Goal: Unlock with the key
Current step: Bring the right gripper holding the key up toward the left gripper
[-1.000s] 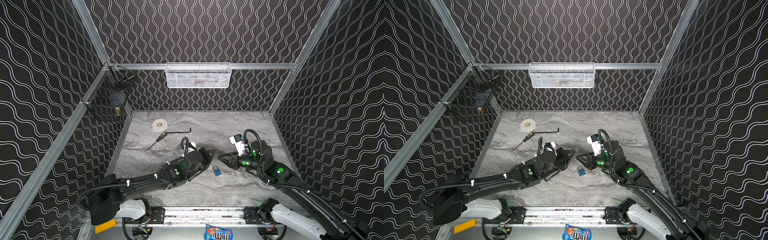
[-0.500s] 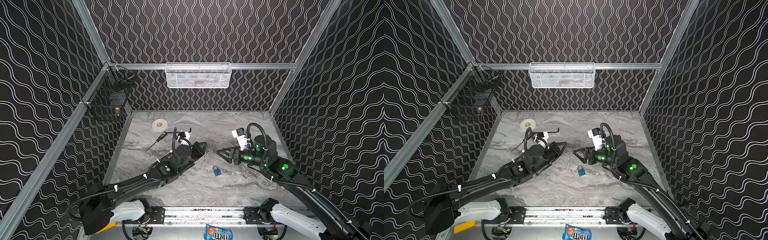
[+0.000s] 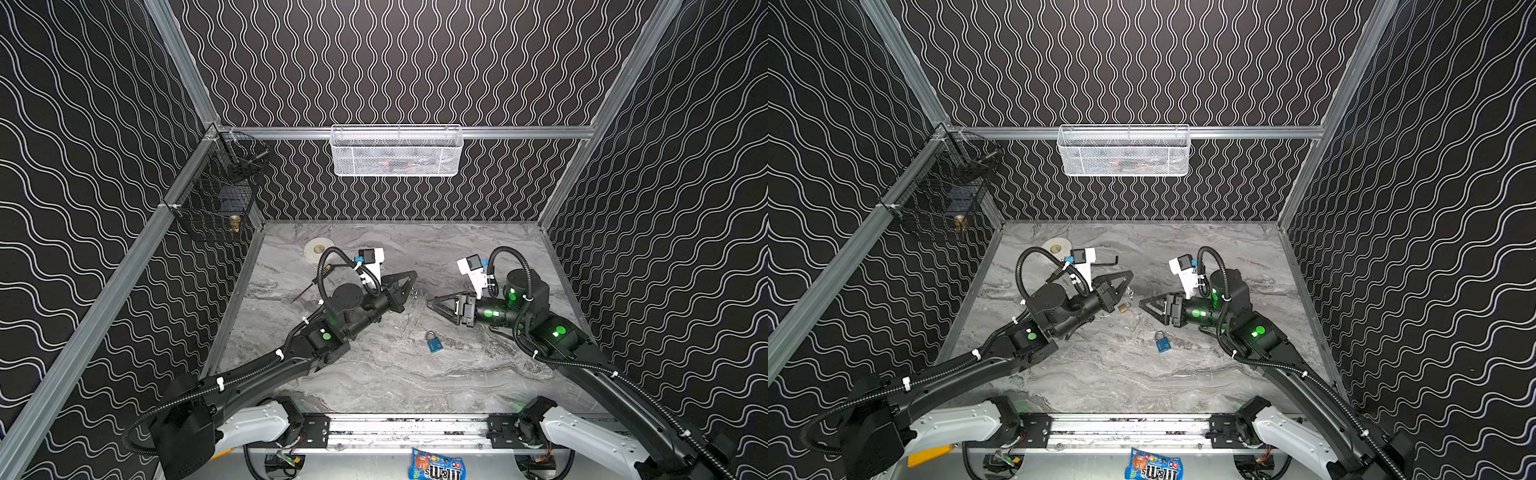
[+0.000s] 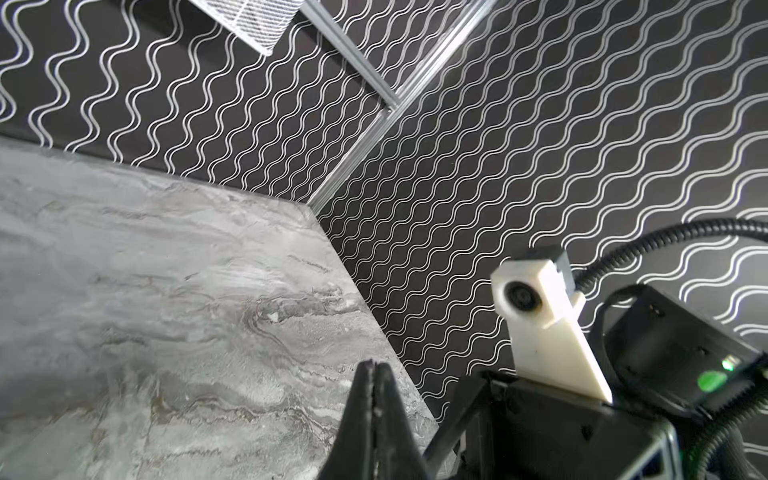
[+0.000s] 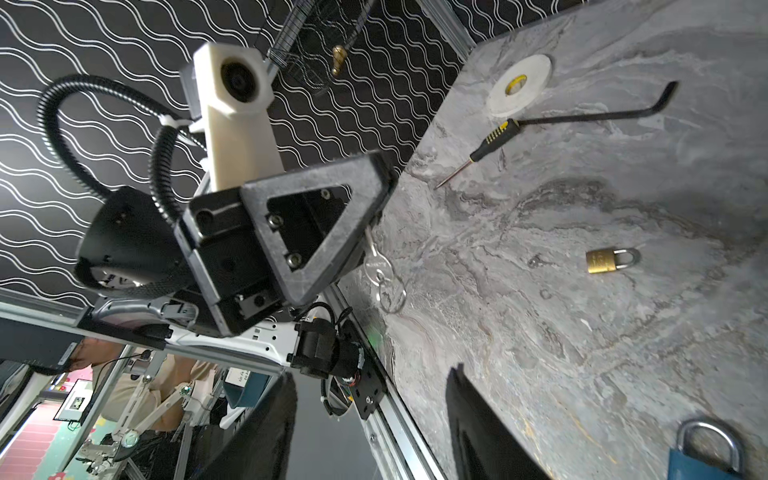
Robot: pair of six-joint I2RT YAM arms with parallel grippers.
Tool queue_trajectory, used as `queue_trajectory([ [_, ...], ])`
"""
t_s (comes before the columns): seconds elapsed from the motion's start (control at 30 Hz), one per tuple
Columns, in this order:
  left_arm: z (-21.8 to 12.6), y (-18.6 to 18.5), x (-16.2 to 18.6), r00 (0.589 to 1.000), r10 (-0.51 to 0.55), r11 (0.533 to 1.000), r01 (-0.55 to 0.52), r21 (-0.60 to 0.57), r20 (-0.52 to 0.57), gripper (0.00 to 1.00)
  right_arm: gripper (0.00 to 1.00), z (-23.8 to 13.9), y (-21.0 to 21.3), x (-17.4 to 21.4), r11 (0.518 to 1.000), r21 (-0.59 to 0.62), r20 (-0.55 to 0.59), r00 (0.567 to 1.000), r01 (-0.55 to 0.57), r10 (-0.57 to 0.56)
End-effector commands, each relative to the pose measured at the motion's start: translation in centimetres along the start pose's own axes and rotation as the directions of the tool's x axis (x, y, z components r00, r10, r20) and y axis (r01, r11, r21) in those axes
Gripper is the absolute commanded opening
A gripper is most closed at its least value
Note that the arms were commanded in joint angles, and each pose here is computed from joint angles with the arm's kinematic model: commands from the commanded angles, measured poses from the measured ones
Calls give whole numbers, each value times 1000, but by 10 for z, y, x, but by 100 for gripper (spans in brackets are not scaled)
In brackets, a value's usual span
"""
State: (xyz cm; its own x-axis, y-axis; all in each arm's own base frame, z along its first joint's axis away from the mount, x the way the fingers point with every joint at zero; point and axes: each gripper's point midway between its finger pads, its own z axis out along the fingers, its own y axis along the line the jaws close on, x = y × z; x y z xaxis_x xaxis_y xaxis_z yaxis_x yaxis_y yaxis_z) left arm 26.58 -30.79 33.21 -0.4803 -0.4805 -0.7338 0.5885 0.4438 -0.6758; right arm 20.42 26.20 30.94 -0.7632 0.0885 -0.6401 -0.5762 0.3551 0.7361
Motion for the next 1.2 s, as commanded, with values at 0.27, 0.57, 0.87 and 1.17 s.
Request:
queue_trajectory([
  [0.27, 1, -46, -18, 995, 63, 972, -78, 220, 73, 0, 55, 6, 23, -24, 983, -139, 49, 993, 115, -110],
  [0.57, 1, -53, -21, 995, 54, 961, -76, 266, 89, 0, 47, 8, 21, -22, 976, -191, 35, 995, 100, -95],
  [0.87, 5, -61, -20, 995, 51, 948, -75, 309, 88, 0, 36, 5, 26, -24, 967, -231, 51, 994, 110, -101],
  [1.17, 10, -64, -20, 996, 33, 941, -61, 333, 87, 0, 27, 6, 29, -25, 958, -266, 50, 994, 108, -98],
])
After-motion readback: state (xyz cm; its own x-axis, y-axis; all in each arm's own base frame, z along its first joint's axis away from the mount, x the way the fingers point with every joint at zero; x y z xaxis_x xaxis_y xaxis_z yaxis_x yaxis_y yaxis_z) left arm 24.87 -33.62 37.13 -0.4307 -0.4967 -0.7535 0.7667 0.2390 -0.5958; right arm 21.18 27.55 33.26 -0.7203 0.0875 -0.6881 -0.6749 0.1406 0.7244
